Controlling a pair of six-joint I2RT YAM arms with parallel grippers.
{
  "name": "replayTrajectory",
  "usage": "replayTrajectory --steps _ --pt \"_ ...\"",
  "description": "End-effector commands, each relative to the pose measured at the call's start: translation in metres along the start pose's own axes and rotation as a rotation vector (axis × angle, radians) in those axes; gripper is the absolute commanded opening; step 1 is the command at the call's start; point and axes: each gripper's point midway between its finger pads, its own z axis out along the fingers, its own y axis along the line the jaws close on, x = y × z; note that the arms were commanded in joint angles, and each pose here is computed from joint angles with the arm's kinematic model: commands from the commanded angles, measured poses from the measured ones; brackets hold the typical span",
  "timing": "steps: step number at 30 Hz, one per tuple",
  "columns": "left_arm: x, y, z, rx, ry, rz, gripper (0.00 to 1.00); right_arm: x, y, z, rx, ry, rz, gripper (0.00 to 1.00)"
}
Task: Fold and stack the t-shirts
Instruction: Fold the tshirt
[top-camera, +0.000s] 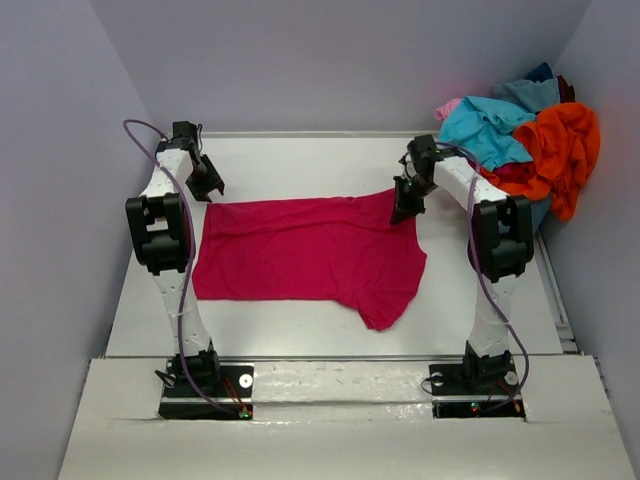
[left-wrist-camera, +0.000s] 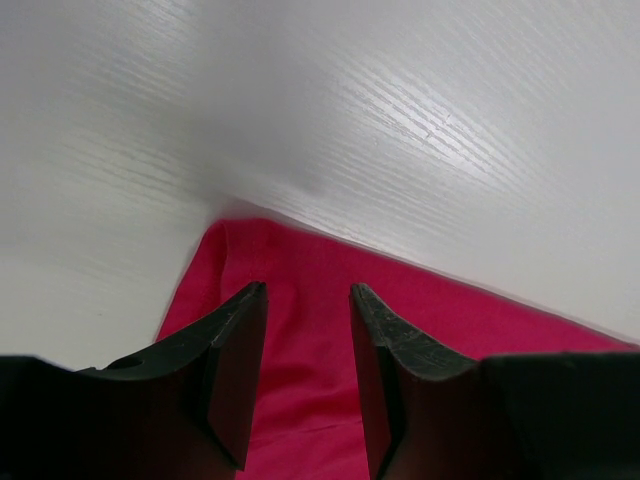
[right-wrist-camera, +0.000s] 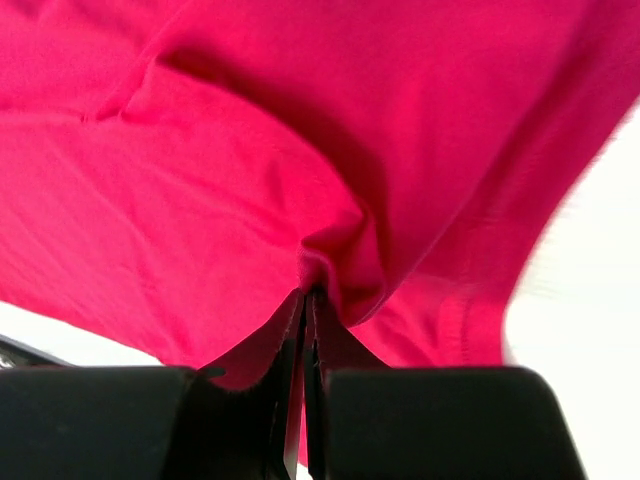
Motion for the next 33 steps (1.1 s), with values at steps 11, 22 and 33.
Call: replayTrajectory --steps 11,22,33 --pt "-0.016 -0.009 -0.025 0.036 -0.044 0.014 0.50 0.053 -0.015 0.006 0.140 0.137 -0.047 0.42" --pt "-0.016 -0.009 -0.025 0.034 -0.043 0.013 0.50 0.052 -0.019 -0.006 0.171 0.054 -0.033 0.49" --pt "-0.011 -0.006 -0.022 0.027 -0.035 0.014 0.50 -0.004 0.011 -0.036 0.125 -0.146 -0.012 0.50"
